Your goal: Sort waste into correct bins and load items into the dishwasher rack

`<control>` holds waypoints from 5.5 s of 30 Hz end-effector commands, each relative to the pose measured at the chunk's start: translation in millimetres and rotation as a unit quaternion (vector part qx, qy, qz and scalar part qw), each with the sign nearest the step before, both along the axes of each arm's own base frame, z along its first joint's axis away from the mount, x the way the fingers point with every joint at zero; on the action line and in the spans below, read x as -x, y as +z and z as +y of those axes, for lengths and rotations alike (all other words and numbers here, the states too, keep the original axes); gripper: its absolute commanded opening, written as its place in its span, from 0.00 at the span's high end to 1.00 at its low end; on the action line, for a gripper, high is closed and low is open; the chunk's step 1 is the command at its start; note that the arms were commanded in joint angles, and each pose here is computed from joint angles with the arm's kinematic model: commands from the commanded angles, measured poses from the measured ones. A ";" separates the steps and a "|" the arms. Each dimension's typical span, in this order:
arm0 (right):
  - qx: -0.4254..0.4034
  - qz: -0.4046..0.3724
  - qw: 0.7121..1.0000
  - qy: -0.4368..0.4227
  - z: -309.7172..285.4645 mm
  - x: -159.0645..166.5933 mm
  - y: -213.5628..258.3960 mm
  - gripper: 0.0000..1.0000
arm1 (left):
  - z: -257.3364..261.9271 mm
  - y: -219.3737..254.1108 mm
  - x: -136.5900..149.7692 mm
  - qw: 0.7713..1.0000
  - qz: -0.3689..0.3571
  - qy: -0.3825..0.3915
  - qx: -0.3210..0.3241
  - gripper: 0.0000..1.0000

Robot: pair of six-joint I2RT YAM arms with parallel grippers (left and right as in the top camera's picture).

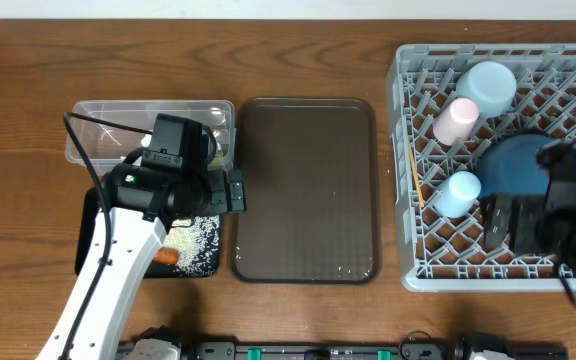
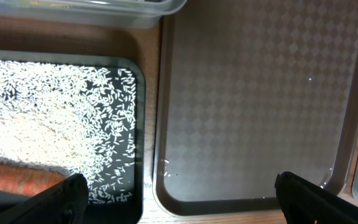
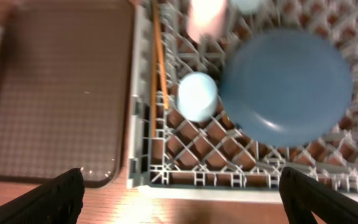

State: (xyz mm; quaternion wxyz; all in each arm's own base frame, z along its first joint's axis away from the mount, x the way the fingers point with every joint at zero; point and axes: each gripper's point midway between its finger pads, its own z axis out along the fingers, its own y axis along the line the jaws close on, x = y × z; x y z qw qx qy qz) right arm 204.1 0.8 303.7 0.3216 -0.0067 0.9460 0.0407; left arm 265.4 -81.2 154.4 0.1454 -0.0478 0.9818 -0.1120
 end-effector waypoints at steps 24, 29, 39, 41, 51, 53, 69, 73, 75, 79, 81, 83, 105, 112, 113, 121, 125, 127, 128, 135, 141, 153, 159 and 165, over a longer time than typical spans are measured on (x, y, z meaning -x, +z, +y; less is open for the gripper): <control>0.037 -0.243 0.967 0.072 23.4 127.8 50.0 0.01 | 3.0 2.5 -1.9 1.000 -0.004 0.003 -0.006 0.02; 0.031 -0.250 0.965 0.078 26.8 132.7 26.5 0.01 | 3.0 2.5 -1.9 1.000 -0.004 0.003 -0.006 0.02; -0.006 -0.344 0.929 0.137 53.3 103.3 5.0 0.01 | 3.0 2.5 -1.9 1.000 -0.004 0.003 -0.006 0.02; -0.013 -0.369 0.917 0.154 59.6 92.4 1.1 0.01 | 3.0 2.5 -1.9 1.000 -0.004 0.003 -0.006 0.02; -0.052 -0.487 0.857 0.161 69.4 44.5 19.8 0.01 | 3.0 2.5 -1.9 1.000 -0.004 0.003 -0.006 0.02; -0.052 -0.518 0.839 0.160 69.1 37.4 27.3 0.01 | 3.0 2.5 -1.9 1.000 -0.004 0.003 -0.006 0.02; -0.112 -0.547 0.830 0.012 30.1 -19.8 -27.9 0.01 | 3.0 2.5 -1.9 1.000 -0.004 0.003 -0.006 0.02; -0.121 -0.533 0.837 0.001 28.3 -29.1 -54.8 0.01 | 3.1 2.4 -1.8 1.000 -0.004 0.003 -0.006 0.02; -0.121 -0.534 0.837 0.002 28.6 -32.0 -65.0 0.01 | 3.0 2.5 -1.9 1.000 -0.004 0.003 -0.006 0.02; -0.117 -0.513 0.850 -0.013 25.1 -36.4 -81.4 0.01 | 3.0 2.5 -1.9 1.000 -0.004 0.003 -0.006 0.02; -0.114 -0.490 0.864 -0.020 23.8 -38.8 -94.4 0.01 | 3.0 2.5 -1.9 1.000 -0.004 0.003 -0.006 0.02; -0.106 -0.452 0.886 -0.024 23.1 -41.1 -116.6 0.01 | 3.0 2.5 -1.9 1.000 -0.004 0.003 -0.006 0.02; 0.002 -0.410 0.912 0.013 20.8 -41.2 -146.1 0.01 | 3.0 2.5 -1.9 1.000 -0.004 0.003 -0.006 0.02; 0.002 -0.410 0.912 0.013 20.6 -41.2 -146.0 0.01 | 3.0 2.5 -1.9 1.000 -0.004 0.003 -0.006 0.02; 0.002 -0.410 0.912 0.013 20.7 -41.2 -146.0 0.01 | 3.0 2.5 -1.9 1.000 -0.004 0.003 -0.006 0.02; 0.002 -0.410 0.912 0.013 20.6 -41.2 -146.2 0.01 | 3.0 2.5 -1.9 1.000 -0.004 0.003 -0.006 0.02; 0.002 -0.410 0.912 0.013 20.7 -41.2 -146.0 0.01 | 3.0 2.5 -1.9 1.000 -0.004 0.003 -0.006 0.02; 0.002 -0.410 0.912 0.013 20.6 -41.2 -146.0 0.01 | 3.0 2.5 -1.9 1.000 -0.004 0.003 -0.006 0.02; 0.002 -0.410 0.912 0.013 20.7 -41.2 -146.0 0.01 | 3.0 2.5 -1.9 1.000 -0.004 0.003 -0.006 0.02; 0.002 -0.410 0.912 0.013 20.7 -41.2 -146.0 0.01 | 2.4 6.0 -1.1 1.000 -0.011 0.002 -0.004 0.02; 0.002 -0.410 0.912 0.013 20.6 -41.2 -146.0 0.01 | 2.4 21.9 2.5 0.999 -0.042 0.001 0.002 0.02; 0.002 -0.410 0.912 0.013 20.7 -41.2 -146.0 0.01 | 12.7 121.9 50.8 0.967 -0.249 0.002 0.047 0.02; 0.002 -0.410 0.912 0.013 20.7 -41.2 -146.0 0.01 | 20.6 160.1 87.5 0.936 -0.345 0.003 0.068 0.02; 0.002 -0.410 0.912 0.013 20.7 -41.2 -146.0 0.01 | 26.3 175.6 109.6 0.917 -0.391 0.005 0.077 0.02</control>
